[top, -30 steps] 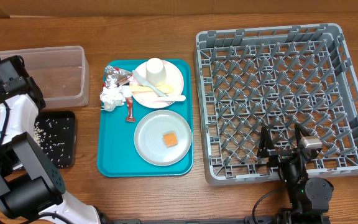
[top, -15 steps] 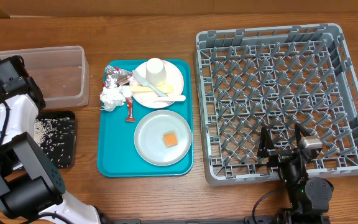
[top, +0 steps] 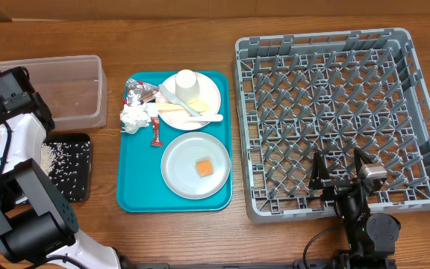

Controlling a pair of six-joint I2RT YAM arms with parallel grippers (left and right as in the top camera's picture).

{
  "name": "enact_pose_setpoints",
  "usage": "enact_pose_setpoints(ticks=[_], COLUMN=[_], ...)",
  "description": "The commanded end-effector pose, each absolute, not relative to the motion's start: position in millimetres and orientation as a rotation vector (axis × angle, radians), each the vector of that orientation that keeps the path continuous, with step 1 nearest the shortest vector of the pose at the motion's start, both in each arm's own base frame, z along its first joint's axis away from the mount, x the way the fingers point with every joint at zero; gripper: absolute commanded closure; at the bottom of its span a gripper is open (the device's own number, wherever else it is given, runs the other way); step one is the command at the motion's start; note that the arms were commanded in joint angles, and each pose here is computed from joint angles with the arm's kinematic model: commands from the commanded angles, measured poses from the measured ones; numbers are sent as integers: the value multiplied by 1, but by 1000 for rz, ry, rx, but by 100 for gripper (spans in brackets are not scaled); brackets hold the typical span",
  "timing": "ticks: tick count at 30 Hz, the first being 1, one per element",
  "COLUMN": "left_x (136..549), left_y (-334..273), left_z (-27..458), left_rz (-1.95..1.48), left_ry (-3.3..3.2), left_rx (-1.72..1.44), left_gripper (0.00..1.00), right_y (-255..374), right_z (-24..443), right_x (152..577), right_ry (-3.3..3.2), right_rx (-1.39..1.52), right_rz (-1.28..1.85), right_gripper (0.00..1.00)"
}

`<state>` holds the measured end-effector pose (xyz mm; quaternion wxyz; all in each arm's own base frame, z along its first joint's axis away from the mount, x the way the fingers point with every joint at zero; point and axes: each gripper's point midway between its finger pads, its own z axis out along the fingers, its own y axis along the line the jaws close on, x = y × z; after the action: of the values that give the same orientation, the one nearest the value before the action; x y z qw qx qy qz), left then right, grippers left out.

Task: Sort waste into correct bins and load items into the dishwasher rack
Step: 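Tilt the bowl with the left gripper to pour rice onto black tray, then carry the emptied bowl back and lower it onto the teal tray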

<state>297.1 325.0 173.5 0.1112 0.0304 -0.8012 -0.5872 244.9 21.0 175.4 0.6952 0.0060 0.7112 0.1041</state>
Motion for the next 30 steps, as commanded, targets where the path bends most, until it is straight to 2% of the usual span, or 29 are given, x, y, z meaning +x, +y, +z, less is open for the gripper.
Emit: enact_pose_setpoints(ticks=[1,15,22,26,30], left_x=[300,298,295,296,314], left_y=[324,319,293,278,252], left_z=[172,187,194,200,209], left_rz=[-1734,-1771,-1548,-1430,-1193], left_ry=[-2347,-2433,-2775,-2966,-3256], left_rx=[94,197,85,150,261], left_gripper=[96,96,96,96,96], right_y=[21,21,21,21,21], right_z=[174,174,174,174,174], right_x=[245,245,245,245,245], right_ry=[1581,1581,1581,1581,1581], right_rx=[9,9,9,9,9], right_rz=[230,230,230,230,230], right_gripper=[0,0,0,0,0])
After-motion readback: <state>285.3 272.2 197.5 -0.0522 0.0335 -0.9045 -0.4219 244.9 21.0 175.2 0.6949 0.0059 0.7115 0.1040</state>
